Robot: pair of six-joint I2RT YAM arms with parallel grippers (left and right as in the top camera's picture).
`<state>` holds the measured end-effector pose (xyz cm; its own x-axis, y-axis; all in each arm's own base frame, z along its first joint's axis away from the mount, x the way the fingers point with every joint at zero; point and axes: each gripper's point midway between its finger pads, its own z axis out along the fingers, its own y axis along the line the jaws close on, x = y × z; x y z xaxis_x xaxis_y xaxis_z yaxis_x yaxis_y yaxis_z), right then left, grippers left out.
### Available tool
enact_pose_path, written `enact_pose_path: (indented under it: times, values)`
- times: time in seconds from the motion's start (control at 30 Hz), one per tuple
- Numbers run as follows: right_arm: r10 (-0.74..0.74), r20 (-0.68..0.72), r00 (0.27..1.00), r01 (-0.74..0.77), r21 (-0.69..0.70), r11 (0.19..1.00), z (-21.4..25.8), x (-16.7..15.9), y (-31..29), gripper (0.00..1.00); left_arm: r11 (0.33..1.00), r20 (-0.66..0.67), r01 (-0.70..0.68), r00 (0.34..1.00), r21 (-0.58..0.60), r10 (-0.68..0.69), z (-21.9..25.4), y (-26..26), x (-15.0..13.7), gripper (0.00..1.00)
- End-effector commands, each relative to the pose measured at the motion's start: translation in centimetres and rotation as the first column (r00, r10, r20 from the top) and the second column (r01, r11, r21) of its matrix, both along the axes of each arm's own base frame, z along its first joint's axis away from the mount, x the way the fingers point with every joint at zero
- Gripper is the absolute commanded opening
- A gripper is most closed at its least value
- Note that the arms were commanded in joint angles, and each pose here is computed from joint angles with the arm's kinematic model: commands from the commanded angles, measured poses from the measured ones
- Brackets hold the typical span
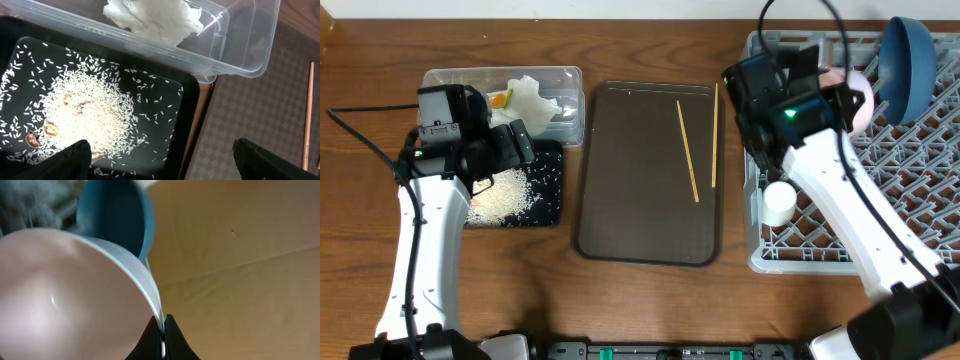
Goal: Sort waste into correct bins and load items into the dishwasher rack
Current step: 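Carry the pink bowl into the rack and release it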
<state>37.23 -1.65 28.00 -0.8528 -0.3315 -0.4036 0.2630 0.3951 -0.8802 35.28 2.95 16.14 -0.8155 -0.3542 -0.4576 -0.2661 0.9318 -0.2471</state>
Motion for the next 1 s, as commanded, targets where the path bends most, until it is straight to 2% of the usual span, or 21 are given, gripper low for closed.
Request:
enact_pose_path:
  times: [0.0,0.17,0.3,0.97]
  values:
    - [-0.055,-0.097,0.994,0.046,-0.091,0.995,-1.2,0.1,-1.8,0.01,1.0,0.001,0.004,1.0,0.015,-0.004,0.1,0.3,0.1,0.93]
    - [-0.097,-0.193,0.977,0.073,-0.124,0.99,-3.7,0.5,-3.1,0.01,1.0,0.001,0.003,1.0,0.015,-0.003,0.1,0.3,0.1,0.93]
    - [-0.092,-0.243,0.966,0.071,-0.096,0.993,-5.5,0.8,-2.9,0.01,1.0,0.001,0.004,1.0,0.015,-0.004,0.1,0.3,0.1,0.93]
    - [-0.146,-0.253,0.956,0.134,-0.065,0.989,-7.2,0.5,-5.1,0.01,1.0,0.001,0.003,1.0,0.015,-0.003,0.1,0.3,0.1,0.93]
